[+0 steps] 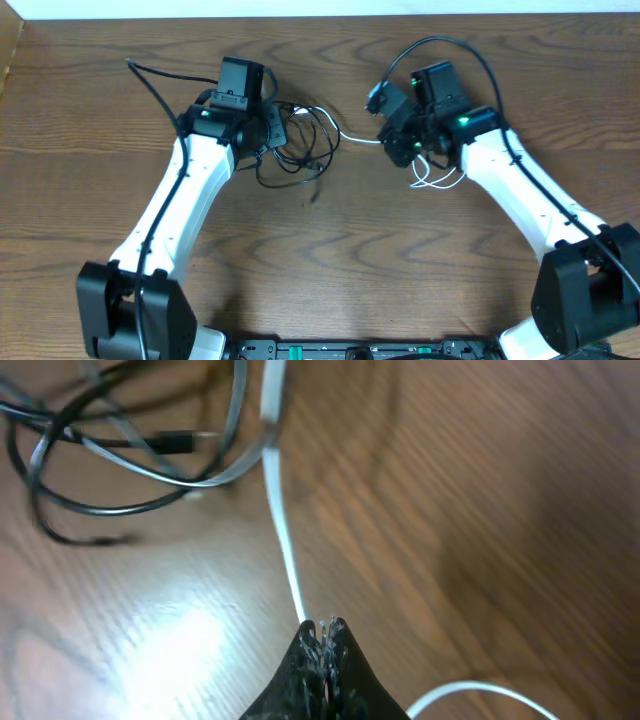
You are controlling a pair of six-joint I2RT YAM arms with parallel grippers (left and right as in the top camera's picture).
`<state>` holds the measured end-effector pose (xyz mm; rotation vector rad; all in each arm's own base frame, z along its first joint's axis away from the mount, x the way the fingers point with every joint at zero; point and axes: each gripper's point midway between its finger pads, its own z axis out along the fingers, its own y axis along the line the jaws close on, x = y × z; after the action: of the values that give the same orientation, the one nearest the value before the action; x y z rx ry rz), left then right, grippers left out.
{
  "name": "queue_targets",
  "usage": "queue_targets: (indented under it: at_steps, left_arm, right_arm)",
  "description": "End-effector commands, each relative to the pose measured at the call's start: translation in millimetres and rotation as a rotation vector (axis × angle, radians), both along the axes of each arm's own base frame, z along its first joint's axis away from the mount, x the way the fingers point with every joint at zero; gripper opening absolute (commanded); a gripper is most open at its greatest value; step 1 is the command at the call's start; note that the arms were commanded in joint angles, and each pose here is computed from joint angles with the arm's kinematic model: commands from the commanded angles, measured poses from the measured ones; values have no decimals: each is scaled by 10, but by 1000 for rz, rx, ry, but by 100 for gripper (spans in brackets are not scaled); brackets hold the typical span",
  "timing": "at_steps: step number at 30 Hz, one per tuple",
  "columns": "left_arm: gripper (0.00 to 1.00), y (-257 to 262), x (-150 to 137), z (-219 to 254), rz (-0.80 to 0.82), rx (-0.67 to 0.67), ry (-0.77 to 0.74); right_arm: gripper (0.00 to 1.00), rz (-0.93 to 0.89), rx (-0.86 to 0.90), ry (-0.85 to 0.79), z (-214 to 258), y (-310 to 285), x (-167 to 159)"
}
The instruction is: Untangle cables
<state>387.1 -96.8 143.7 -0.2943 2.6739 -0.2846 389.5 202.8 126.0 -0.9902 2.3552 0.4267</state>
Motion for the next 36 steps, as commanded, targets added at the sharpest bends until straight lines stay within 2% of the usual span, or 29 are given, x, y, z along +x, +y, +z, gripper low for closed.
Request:
queue_targets:
  at_steps: [1, 10, 25, 26, 27, 28, 30, 31, 32, 36]
  left_arm:
    - [8, 220, 12, 50, 47, 115, -24]
    - [8, 335, -15, 34, 87, 168, -14]
    - [8, 366, -143, -47, 100, 180, 49]
    - [8, 370, -150, -52, 101, 182, 53]
    - [8, 371, -157, -56, 100, 183, 56]
    - [9, 371, -160, -57, 99, 183, 57]
    - [17, 372, -160, -57, 100, 183, 57]
    - [17, 372, -160, -57, 100, 183, 57]
    - [23, 372, -159, -57, 100, 183, 57]
    - [31, 372, -160, -60, 100, 183, 58]
  right_arm:
    - [1, -77, 8, 1, 72, -239, 93]
    - [1, -424, -271, -12, -78, -1235, 296]
    - [2, -537, -246, -14, -49, -1378, 367]
    - [15, -557, -244, -9, -51, -1404, 366]
    - [39, -580, -242, -3, -54, -1437, 365]
    - [56, -596, -241, 0, -57, -1466, 365]
    - [72, -618, -234, 6, -58, -1511, 369]
    - [81, -625, -231, 8, -58, -1526, 371]
    - [87, -628, -229, 9, -60, -1541, 372]
    - [95, -691, -201, 28, -62, -1594, 374]
